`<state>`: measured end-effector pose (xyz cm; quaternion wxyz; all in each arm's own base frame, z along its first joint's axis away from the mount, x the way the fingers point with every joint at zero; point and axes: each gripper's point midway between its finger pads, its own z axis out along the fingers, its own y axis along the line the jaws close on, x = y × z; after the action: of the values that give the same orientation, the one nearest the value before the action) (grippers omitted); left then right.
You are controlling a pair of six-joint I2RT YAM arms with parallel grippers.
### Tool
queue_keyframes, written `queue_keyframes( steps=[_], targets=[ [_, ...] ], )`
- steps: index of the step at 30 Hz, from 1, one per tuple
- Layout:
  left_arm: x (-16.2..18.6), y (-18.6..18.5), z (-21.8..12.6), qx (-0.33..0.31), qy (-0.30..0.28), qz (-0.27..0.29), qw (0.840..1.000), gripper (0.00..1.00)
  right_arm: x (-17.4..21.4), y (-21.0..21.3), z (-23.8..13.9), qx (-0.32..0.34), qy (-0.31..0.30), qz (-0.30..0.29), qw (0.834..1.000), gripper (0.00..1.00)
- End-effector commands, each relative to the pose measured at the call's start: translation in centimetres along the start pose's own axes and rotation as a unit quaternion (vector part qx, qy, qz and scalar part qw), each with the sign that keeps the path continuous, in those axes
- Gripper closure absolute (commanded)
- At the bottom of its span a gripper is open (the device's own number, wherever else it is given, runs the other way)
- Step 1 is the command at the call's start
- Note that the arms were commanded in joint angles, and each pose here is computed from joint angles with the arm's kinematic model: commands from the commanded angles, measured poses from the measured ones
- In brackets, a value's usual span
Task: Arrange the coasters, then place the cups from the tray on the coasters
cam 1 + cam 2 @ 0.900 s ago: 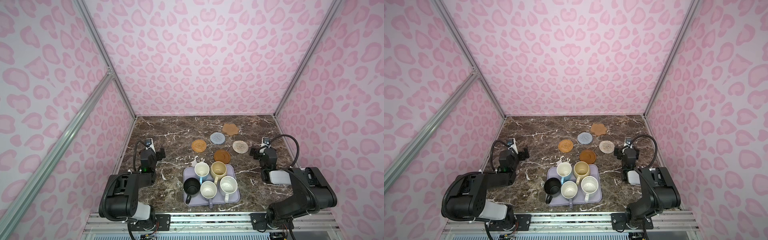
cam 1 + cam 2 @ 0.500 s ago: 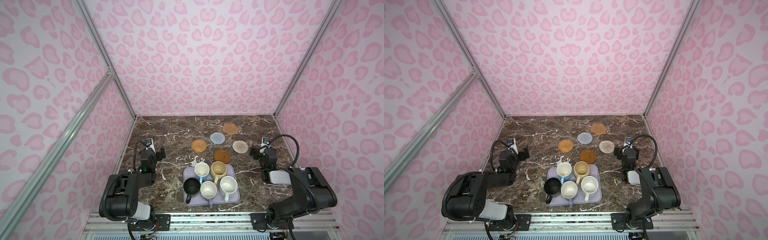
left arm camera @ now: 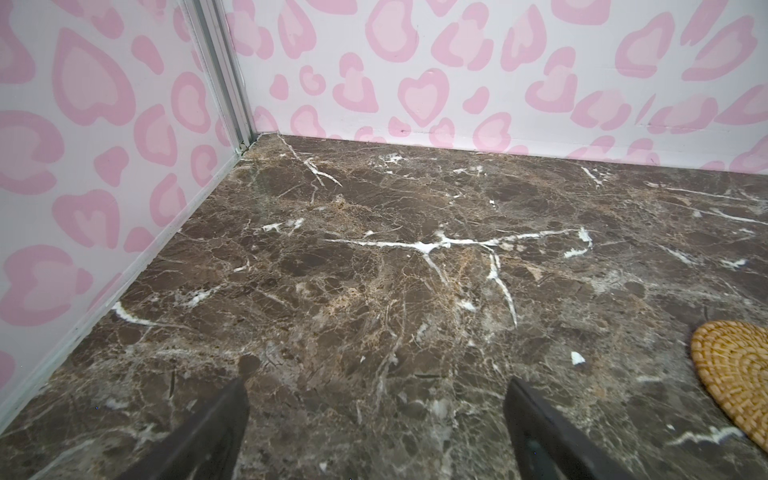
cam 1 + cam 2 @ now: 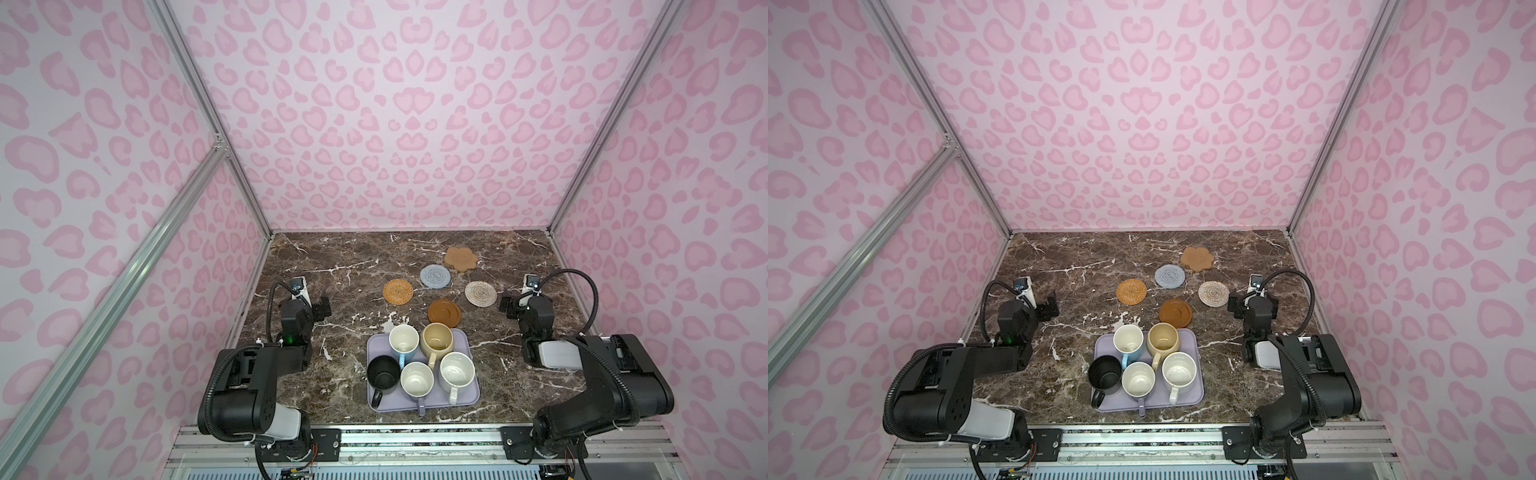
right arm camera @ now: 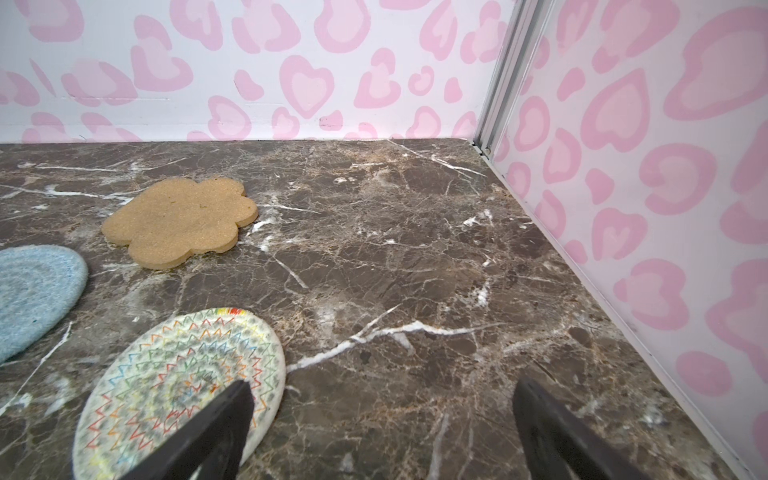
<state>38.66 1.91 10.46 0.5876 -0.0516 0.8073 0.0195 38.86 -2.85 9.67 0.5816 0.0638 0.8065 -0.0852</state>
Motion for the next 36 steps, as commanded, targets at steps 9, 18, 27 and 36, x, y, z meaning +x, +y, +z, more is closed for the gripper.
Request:
queue_keyframes(
  steps=[9,18,27,36],
  targets=[
    [-1.2,-0.1,-0.1,0.002,-0.023,0.002,1.000,0.03,-0.3,0.0,0.0,0.000,-0.005,0.002,1.000,0.01],
    [-1.5,0.7,-0.3,-0.022,-0.027,-0.008,0.999,0.03,-1.1,-0.3,-1.1,0.002,-0.023,0.005,1.000,0.01],
    [-5.3,0.1,-3.7,0.001,-0.041,-0.021,0.999,0.03,-4.9,0.2,-3.7,-0.026,-0.025,-0.003,0.999,0.01],
    [-13.6,-5.9,-10.9,0.183,-0.146,-0.065,0.970,0.03,-10.8,0.6,-6.8,-0.062,-0.029,0.129,0.989,0.01]
  ],
)
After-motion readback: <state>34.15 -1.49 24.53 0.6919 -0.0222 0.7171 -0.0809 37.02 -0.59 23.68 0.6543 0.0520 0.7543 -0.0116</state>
